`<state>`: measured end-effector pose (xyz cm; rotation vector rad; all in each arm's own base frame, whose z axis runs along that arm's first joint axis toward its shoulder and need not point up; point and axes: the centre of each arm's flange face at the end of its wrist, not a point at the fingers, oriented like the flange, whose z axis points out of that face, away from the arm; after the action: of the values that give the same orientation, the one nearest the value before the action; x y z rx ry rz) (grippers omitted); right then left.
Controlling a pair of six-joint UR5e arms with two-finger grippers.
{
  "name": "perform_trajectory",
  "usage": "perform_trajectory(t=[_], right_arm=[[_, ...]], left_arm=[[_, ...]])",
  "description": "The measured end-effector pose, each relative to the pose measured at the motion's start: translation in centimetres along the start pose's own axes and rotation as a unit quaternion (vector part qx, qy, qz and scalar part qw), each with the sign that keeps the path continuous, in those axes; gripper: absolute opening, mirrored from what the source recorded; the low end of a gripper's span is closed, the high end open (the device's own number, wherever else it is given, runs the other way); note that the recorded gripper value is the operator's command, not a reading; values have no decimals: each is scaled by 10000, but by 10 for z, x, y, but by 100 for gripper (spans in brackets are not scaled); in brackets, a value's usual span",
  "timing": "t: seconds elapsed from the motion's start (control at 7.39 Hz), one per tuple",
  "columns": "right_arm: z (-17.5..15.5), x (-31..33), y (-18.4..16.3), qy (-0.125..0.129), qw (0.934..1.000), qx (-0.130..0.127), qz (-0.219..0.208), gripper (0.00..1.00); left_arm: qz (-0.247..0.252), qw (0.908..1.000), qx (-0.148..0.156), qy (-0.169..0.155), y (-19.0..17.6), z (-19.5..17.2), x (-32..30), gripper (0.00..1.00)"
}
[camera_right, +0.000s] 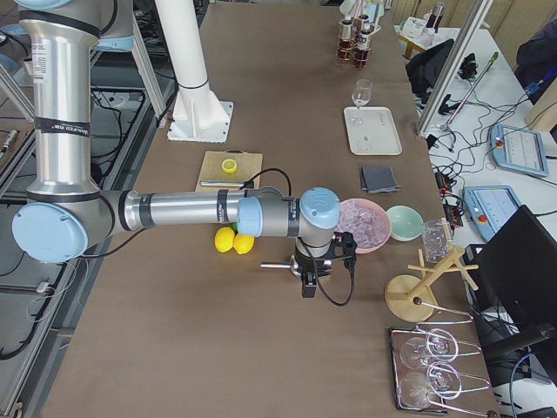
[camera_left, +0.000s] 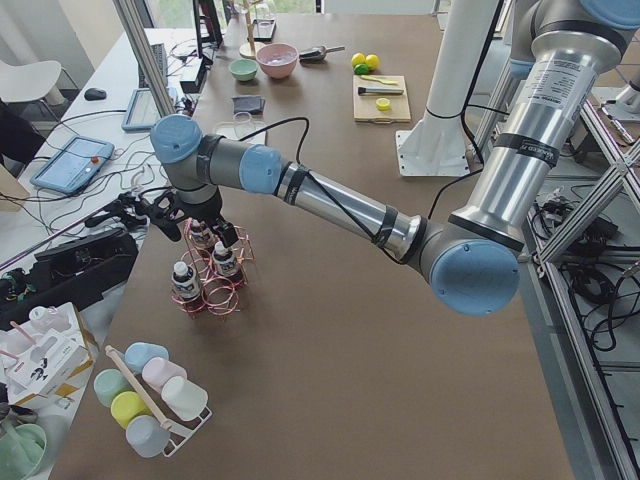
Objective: Take tea from basket to plate
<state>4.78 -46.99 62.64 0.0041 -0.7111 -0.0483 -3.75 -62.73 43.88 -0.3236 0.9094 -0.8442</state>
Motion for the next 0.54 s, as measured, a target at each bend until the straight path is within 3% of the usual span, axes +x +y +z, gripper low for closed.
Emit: perform_trajectory(t=[0.54], right_arm=[[-2,-2,-3,9,10000,15,-20,100]], left_arm=[[-1027,9946,-80,93,20,-4,40,98]])
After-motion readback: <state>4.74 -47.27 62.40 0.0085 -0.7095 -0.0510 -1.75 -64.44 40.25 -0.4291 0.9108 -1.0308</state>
